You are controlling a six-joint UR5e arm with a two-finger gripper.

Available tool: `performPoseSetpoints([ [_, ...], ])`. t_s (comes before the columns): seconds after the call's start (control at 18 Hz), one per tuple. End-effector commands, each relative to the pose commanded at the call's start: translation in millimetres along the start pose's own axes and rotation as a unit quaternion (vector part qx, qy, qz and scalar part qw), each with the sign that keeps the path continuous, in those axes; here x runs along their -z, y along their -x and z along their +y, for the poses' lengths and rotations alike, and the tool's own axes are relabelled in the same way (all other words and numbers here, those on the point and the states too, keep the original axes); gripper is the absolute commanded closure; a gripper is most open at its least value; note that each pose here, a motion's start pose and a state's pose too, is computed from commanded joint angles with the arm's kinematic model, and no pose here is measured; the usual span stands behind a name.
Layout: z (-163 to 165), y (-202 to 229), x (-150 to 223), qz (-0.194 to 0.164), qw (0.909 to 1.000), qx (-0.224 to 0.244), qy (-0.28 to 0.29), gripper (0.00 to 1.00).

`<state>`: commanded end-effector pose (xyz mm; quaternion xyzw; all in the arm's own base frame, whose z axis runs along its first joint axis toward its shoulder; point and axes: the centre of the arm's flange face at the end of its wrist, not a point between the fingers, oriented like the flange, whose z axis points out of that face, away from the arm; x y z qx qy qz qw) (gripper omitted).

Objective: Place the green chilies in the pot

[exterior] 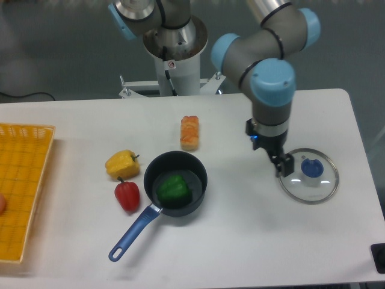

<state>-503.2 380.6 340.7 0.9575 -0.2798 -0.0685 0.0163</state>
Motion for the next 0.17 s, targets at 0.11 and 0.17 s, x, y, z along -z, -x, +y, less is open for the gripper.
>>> performPoseSetpoints([
  [0.11, 9.0, 1.2, -0.1, -0.001, 1.0, -0.008, -0.003, 0.0],
  [0.17, 10.0, 1.2, -0.1, -0.001, 0.9999, -0.013, -0.003, 0.0],
])
